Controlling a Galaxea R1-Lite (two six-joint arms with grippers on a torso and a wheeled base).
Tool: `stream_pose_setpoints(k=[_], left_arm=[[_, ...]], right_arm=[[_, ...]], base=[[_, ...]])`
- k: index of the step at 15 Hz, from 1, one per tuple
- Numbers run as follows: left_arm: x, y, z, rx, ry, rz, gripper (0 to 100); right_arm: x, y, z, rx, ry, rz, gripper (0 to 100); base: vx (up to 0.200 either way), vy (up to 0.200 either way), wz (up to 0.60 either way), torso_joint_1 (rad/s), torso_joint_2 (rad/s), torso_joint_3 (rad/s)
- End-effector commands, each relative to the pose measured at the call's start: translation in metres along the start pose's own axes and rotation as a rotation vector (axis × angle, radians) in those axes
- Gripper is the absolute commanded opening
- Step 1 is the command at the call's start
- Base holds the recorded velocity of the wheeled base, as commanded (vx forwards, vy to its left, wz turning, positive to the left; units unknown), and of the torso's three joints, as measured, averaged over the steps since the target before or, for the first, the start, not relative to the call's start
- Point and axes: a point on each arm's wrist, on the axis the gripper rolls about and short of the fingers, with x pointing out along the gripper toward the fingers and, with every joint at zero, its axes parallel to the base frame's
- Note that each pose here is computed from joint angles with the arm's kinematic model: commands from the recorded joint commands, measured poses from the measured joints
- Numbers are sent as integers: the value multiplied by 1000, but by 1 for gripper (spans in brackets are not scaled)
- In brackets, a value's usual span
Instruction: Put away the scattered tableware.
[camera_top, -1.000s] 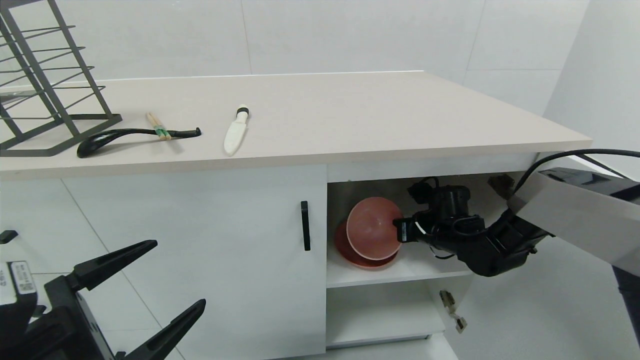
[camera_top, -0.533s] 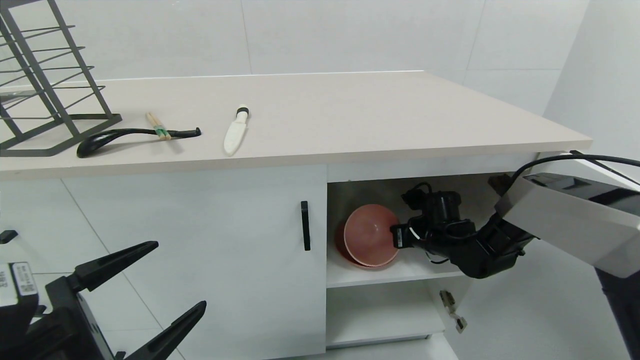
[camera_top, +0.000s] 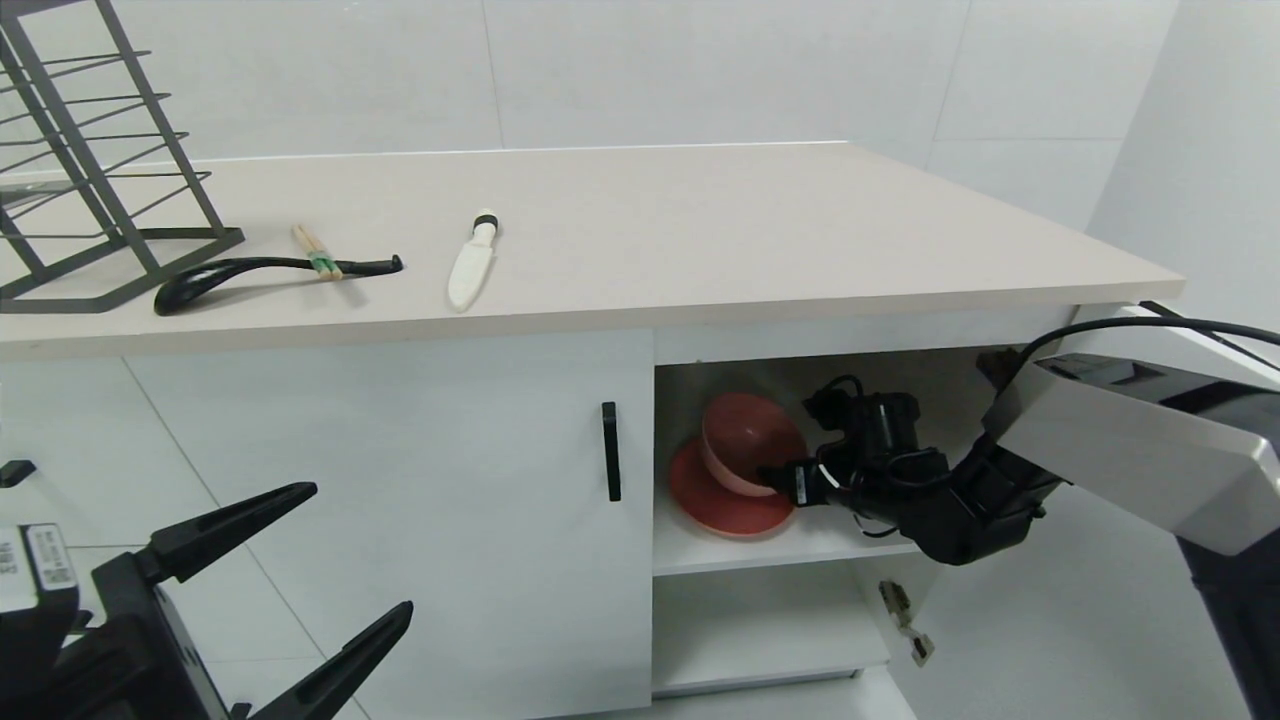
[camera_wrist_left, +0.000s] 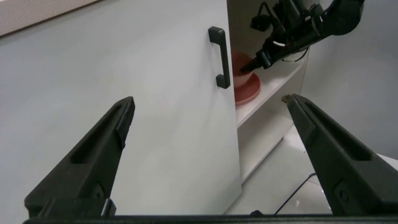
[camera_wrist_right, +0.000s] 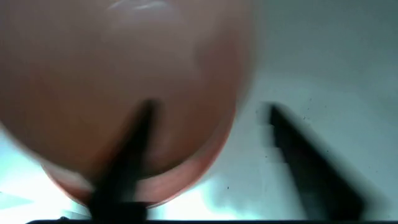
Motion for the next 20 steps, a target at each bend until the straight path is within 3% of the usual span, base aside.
stream_pose_setpoints(k=[1, 10, 16, 20], left_arm=[[1, 0, -1, -2, 10, -2, 100], [1, 0, -1, -2, 14, -3, 100], [1, 0, -1, -4, 13, -1, 100], [1, 0, -1, -4, 13, -1, 100]], right_arm=[[-1, 3, 0, -4, -1, 7, 100], [-82, 28, 23, -83, -110, 64, 100], [-166, 47, 9, -122, -148, 113, 100], [-240, 44, 2, -131, -255, 106, 100]], base=[[0, 0, 0, 0, 0, 0], [0, 0, 0, 0, 0, 0], [0, 0, 0, 0, 0, 0], [0, 0, 0, 0, 0, 0]])
